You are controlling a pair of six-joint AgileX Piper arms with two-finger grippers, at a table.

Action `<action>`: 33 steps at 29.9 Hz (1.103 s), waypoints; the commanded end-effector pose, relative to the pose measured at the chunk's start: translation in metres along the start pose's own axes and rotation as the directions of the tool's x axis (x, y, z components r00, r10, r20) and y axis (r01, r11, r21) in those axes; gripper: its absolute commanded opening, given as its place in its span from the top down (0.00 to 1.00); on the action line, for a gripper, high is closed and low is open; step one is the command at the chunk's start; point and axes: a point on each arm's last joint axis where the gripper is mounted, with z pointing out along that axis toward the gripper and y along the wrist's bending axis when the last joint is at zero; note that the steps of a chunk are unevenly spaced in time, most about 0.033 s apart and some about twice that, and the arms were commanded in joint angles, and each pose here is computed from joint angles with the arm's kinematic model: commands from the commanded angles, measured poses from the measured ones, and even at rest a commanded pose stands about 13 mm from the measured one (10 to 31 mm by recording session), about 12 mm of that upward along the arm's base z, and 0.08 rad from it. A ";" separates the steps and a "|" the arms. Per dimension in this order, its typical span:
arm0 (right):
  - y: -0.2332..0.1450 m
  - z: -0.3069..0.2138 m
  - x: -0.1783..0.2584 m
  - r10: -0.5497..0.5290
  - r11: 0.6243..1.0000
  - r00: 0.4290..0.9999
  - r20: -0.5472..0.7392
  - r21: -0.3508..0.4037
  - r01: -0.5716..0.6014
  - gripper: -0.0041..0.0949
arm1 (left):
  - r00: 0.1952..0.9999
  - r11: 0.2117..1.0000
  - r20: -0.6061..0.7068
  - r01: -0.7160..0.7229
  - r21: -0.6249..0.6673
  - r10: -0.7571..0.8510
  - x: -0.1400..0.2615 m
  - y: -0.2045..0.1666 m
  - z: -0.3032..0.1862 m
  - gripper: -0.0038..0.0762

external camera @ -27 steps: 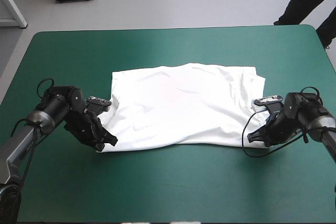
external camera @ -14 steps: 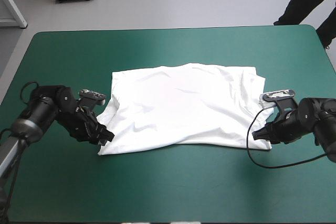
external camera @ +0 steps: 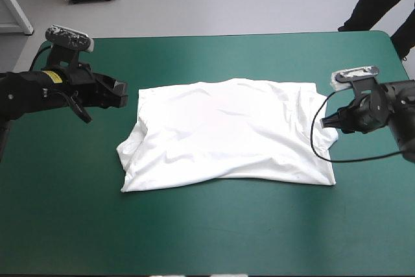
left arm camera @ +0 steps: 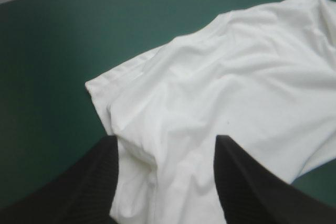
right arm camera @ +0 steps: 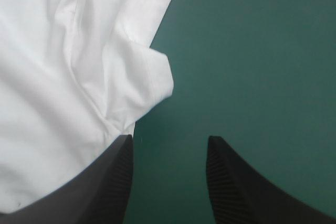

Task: Fold the cloth

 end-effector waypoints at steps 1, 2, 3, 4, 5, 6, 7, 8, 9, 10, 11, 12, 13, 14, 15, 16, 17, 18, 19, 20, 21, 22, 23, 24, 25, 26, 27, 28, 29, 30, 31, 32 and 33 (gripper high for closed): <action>-0.005 0.010 -0.028 -0.002 1.000 0.999 0.039 0.021 0.001 0.52 | 0.992 1.000 0.128 -0.003 0.027 0.000 -0.016 -0.006 -0.016 0.45; -0.005 0.020 -0.032 -0.001 1.000 1.000 0.011 0.019 0.001 0.52 | 0.992 0.999 0.128 -0.011 0.036 0.006 -0.016 -0.007 -0.016 0.45; -0.005 0.028 -0.037 0.001 1.000 1.000 -0.007 0.017 -0.001 0.52 | 0.992 0.999 0.127 -0.013 0.036 0.008 -0.016 -0.007 -0.016 0.45; -0.005 0.036 -0.040 0.000 1.000 1.000 -0.023 0.014 0.000 0.52 | 0.992 0.999 0.124 -0.013 0.036 0.008 -0.016 -0.007 -0.016 0.45; -0.004 0.045 -0.042 -0.002 1.000 0.999 -0.044 0.011 0.002 0.52 | 0.993 0.999 0.119 -0.013 0.038 0.009 -0.015 -0.007 -0.016 0.45; -0.003 0.054 -0.043 -0.004 1.000 0.998 -0.059 0.008 0.004 0.52 | 0.994 0.999 0.112 -0.014 0.040 0.009 -0.015 -0.007 -0.016 0.45; -0.003 0.063 -0.044 -0.006 1.000 0.997 -0.074 0.006 0.006 0.52 | 0.995 0.999 0.104 -0.016 0.043 0.011 -0.014 -0.008 -0.016 0.45; -0.002 0.069 -0.044 -0.007 1.000 0.996 -0.090 0.001 0.007 0.52 | 0.995 0.999 0.097 -0.016 0.045 0.011 -0.013 -0.008 -0.016 0.45; -0.001 0.078 -0.043 -0.008 1.000 0.994 -0.113 -0.003 0.008 0.52 | 0.996 0.999 0.092 -0.017 0.044 0.013 -0.013 -0.008 -0.016 0.45; 0.000 0.085 -0.042 -0.010 1.000 0.991 -0.133 -0.007 0.009 0.52 | 0.996 0.999 0.090 -0.017 0.045 0.013 -0.013 -0.008 -0.016 0.45; 0.001 0.092 -0.041 -0.011 1.000 0.988 -0.152 -0.012 0.009 0.52 | 0.996 0.999 0.090 -0.017 0.045 0.013 -0.013 -0.008 -0.016 0.45; 0.002 0.099 -0.041 -0.010 1.000 0.986 -0.167 -0.018 0.007 0.52 | 0.996 0.999 0.090 -0.017 0.045 0.013 -0.013 -0.008 -0.016 0.45; 0.002 0.104 -0.041 -0.010 1.000 0.985 -0.175 -0.021 0.007 0.52 | 0.996 0.999 0.090 -0.017 0.045 0.013 -0.013 -0.008 -0.016 0.45; 0.003 0.108 -0.040 -0.009 1.000 0.983 -0.182 -0.026 0.004 0.52 | 0.996 0.999 0.088 -0.017 0.046 0.013 -0.012 -0.008 -0.016 0.45; 0.004 0.111 -0.041 -0.004 0.999 0.983 -0.182 -0.034 -0.002 0.52 | 0.997 0.999 0.082 -0.017 0.047 0.013 -0.012 -0.008 -0.016 0.45; 0.005 0.115 -0.041 -0.002 0.999 0.983 -0.182 -0.038 -0.005 0.52 | 0.997 0.999 0.081 -0.017 0.048 0.013 -0.012 -0.008 -0.016 0.45; 0.005 0.118 -0.041 -0.003 0.999 0.983 -0.181 -0.038 -0.004 0.52 | 0.997 0.999 0.078 -0.017 0.049 0.013 -0.012 -0.008 -0.016 0.45; 0.006 0.121 -0.041 -0.003 0.999 0.983 -0.185 -0.039 -0.004 0.52 | 0.997 0.999 0.077 -0.017 0.049 0.013 -0.011 -0.008 -0.016 0.45; 0.005 0.124 -0.040 -0.003 0.999 0.981 -0.191 -0.039 -0.005 0.52 | 0.997 0.999 0.073 -0.017 0.050 0.014 -0.011 -0.008 -0.016 0.45; 0.005 0.127 -0.040 -0.002 0.999 0.979 -0.202 -0.040 -0.006 0.52 | 0.997 0.999 0.072 -0.018 0.048 0.014 -0.011 -0.008 -0.016 0.45; 0.005 0.131 -0.038 0.000 0.999 0.976 -0.220 -0.042 -0.010 0.52 | 0.997 0.999 0.070 -0.018 0.049 0.015 -0.011 -0.008 -0.016 0.45; 0.005 0.135 -0.037 0.005 0.999 0.972 -0.235 -0.049 -0.017 0.52 | 0.998 0.999 0.068 -0.019 0.048 0.015 -0.011 -0.008 -0.016 0.45; 0.006 0.139 -0.035 0.017 0.998 0.969 -0.248 -0.059 -0.033 0.52 | 0.998 0.999 0.066 -0.019 0.049 0.016 -0.010 -0.008 -0.016 0.45; 0.006 0.142 -0.034 0.022 0.997 0.965 -0.261 -0.065 -0.040 0.52 | 0.998 0.999 0.062 -0.019 0.050 0.016 -0.010 -0.008 -0.016 0.45; 0.006 0.144 -0.033 0.020 0.997 0.962 -0.272 -0.066 -0.040 0.52 | 0.998 0.998 0.057 -0.019 0.051 0.016 -0.010 -0.008 -0.016 0.45; 0.006 0.146 -0.032 0.020 0.997 0.961 -0.276 -0.067 -0.040 0.53 | 0.998 0.998 0.057 -0.019 0.051 0.016 -0.010 -0.008 -0.016 0.45; 0.006 0.149 -0.031 0.020 0.997 0.958 -0.285 -0.067 -0.041 0.54 | 0.998 0.998 0.057 -0.019 0.051 0.016 -0.010 -0.008 -0.016 0.45; 0.006 0.150 -0.031 0.023 0.997 0.957 -0.288 -0.070 -0.045 0.56 | 0.998 0.998 0.057 -0.019 0.051 0.016 -0.010 -0.008 -0.016 0.45; 0.006 0.152 -0.030 0.021 0.996 0.956 -0.292 -0.075 -0.045 0.59 | 0.998 0.998 0.057 -0.019 0.051 0.016 -0.010 -0.008 -0.016 0.45; 0.005 0.152 -0.030 0.018 0.996 0.956 -0.292 -0.073 -0.042 0.64 | 0.998 0.998 0.057 -0.019 0.051 0.016 -0.010 -0.008 -0.016 0.45; 0.005 0.153 -0.030 0.016 0.997 0.956 -0.294 -0.072 -0.039 0.69 | 0.998 0.998 0.057 -0.019 0.051 0.016 -0.010 -0.008 -0.016 0.45; 0.004 0.153 -0.030 0.014 0.997 0.956 -0.294 -0.069 -0.036 0.76 | 0.998 0.998 0.057 -0.019 0.051 0.016 -0.010 -0.008 -0.016 0.45; 0.004 0.153 -0.030 0.008 0.998 0.956 -0.295 -0.062 -0.027 0.84 | 0.998 0.998 0.057 -0.019 0.051 0.016 -0.010 -0.008 -0.016 0.45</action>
